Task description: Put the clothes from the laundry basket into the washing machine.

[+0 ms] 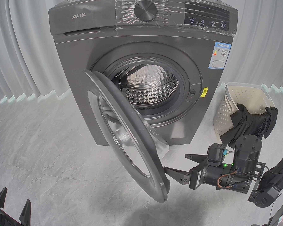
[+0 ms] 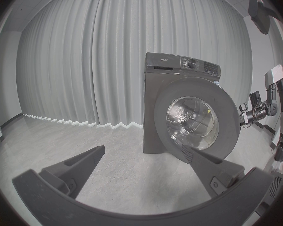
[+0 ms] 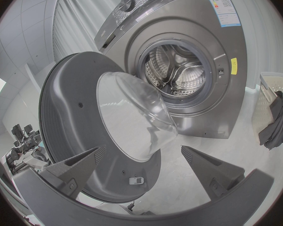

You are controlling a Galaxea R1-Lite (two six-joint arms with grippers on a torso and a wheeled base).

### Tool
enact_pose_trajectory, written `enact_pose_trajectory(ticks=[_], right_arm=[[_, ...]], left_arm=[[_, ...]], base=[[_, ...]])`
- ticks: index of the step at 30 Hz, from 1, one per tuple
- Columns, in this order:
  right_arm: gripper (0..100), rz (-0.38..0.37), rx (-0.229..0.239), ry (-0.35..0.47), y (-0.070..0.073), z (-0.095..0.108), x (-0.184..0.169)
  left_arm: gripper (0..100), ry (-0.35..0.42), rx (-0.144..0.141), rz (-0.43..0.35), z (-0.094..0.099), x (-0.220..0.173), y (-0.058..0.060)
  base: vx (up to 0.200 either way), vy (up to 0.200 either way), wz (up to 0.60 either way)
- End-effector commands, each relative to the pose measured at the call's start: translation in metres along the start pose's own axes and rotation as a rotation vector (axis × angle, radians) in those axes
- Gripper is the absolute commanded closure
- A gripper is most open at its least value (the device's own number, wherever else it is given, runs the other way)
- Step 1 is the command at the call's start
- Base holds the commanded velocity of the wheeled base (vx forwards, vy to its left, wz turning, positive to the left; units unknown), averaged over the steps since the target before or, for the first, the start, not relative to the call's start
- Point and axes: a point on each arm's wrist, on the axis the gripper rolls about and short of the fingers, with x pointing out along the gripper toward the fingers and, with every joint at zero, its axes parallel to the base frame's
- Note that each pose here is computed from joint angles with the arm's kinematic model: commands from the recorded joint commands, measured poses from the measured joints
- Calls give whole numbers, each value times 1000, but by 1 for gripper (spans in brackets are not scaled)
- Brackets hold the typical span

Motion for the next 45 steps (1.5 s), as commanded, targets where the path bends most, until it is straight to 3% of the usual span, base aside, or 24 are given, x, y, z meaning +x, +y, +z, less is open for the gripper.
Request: enact_pose_trajectory(ticks=[1,4,9,10,12,16,24,26,34,39,45], right_arm=[[0,-5,-1,-1,2,0,2],[0,-26,2,-33,0,7,8],[0,-230,25,-114,-29,22,39],[0,-233,25,-113,-31,22,40],[0,-290,38,-132,-50,31,49],[0,-324,48,-111,-64,30,62],[0,-315,49,-63,-63,13,72],[0,-286,38,-48,-51,8,74],[0,-239,26,-13,-35,-2,72],[0,-202,36,-70,-35,9,74],[0,-201,34,-67,-36,10,83]], left_arm=[[0,0,-1,0,-5,0,0],[0,0,1,0,-5,0,0],[0,0,-1,0,-5,0,0],[0,0,-1,0,-5,0,0],[0,-2,-1,0,-5,0,0],[0,-2,-1,0,-5,0,0],[0,-2,-4,0,-5,0,0],[0,-2,-4,0,-5,0,0],[0,-2,-4,0,-5,0,0],[0,-2,-1,0,-5,0,0],[0,-2,-2,0,-5,0,0]], base=[[0,0,0],[0,0,0],[0,0,0],[0,0,0],[0,0,0],[0,0,0],[0,0,0],[0,0,0],[0,0,0],[0,0,0],[0,0,0]])
